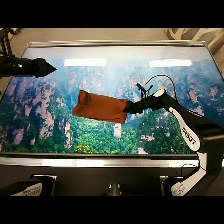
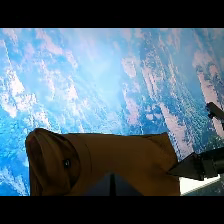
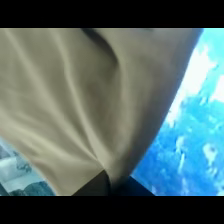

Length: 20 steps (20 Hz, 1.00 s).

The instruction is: Fold the shirts.

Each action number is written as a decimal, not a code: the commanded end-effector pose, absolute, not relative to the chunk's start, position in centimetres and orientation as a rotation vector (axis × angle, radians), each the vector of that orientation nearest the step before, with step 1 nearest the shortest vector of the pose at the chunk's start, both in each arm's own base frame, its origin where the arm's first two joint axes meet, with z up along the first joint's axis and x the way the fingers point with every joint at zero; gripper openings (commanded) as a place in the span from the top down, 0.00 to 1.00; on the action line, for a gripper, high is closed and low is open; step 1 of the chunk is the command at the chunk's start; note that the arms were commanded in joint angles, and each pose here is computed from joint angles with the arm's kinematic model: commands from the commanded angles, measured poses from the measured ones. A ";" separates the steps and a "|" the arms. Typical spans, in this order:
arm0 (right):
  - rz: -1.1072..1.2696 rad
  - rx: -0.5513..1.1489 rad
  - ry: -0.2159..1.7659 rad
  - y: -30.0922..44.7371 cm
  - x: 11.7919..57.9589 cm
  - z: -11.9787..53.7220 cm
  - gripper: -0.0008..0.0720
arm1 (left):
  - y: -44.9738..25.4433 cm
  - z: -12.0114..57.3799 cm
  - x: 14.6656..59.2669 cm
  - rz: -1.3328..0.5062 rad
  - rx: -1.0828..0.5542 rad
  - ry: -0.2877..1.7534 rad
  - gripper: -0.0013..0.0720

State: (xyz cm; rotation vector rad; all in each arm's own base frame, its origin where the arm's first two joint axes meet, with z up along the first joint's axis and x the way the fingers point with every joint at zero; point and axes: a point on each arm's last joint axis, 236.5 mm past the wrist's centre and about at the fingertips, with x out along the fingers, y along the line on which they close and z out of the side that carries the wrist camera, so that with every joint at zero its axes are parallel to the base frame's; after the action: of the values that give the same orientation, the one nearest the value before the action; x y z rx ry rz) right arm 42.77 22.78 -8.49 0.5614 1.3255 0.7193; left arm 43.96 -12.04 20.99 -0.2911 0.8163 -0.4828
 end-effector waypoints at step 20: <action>-0.211 0.788 1.446 -22.0 16.7 -6.4 0.96 | -16.3 20.9 42.6 -0.581 -0.234 0.829 0.95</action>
State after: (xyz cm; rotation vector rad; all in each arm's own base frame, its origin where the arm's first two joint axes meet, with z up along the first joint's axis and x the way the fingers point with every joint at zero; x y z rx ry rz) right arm 22.26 -23.11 -4.07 0.7695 1.3278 -0.1309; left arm 42.69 -15.99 20.97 -0.2377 0.8271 -0.5735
